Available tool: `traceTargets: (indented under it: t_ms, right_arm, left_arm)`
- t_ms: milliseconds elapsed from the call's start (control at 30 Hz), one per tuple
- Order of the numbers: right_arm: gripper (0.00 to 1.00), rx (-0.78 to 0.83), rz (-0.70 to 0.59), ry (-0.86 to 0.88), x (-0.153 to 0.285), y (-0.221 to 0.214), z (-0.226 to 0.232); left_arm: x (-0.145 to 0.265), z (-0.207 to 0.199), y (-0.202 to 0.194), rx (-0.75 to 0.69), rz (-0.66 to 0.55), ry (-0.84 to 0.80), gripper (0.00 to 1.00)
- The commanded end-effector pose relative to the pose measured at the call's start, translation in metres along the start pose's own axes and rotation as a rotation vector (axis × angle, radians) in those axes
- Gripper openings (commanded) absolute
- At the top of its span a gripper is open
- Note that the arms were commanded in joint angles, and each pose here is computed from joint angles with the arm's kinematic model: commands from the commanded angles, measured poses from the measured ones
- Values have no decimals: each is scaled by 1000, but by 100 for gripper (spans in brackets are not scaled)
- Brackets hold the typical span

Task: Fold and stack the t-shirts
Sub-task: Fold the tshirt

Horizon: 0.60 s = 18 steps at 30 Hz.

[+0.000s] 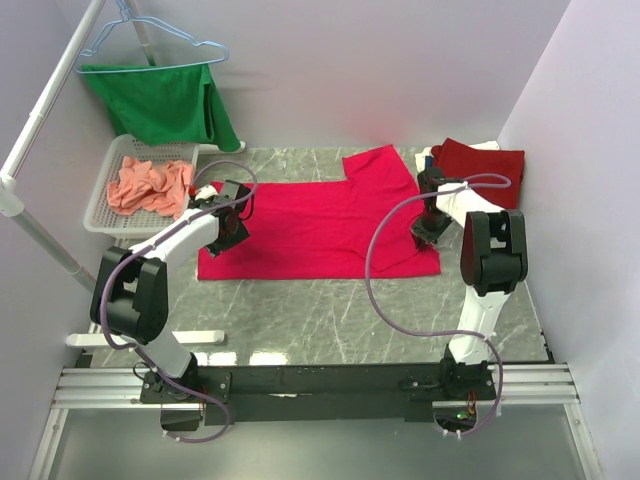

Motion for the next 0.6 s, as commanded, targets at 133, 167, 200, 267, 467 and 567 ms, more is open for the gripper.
traceTargets:
  t_ms: [133, 167, 200, 267, 467, 567]
  right_arm:
    - [0, -16, -57, 28, 21, 15, 6]
    - [0, -17, -60, 39, 25, 16, 9]
    - [0, -19, -62, 50, 30, 17, 10]
    - [0, -19, -67, 74, 37, 19, 15]
    - [0, -10, -76, 156, 59, 25, 36]
    - [0, 2, -69, 211, 63, 28, 53]
  left_arm:
    - [4, 0, 4, -6, -19, -17, 64]
    - [4, -1, 4, -6, -19, -17, 64]
    - [3, -1, 4, -8, -18, -16, 63]
    - [4, -1, 5, -10, -21, -16, 64]
    - [5, -1, 6, -14, -23, -14, 63]
    - [5, -1, 7, -17, -23, -14, 63]
Point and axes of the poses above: each gripper's point midway between its finger pads, its own x axis back along the fingers, its own z axis along the line the jaws close on, y = z × x, the point moved 6 cm from there along x, back along the fingers, and after that the axes turned 12 degrees about -x, right-handed, at the moved point
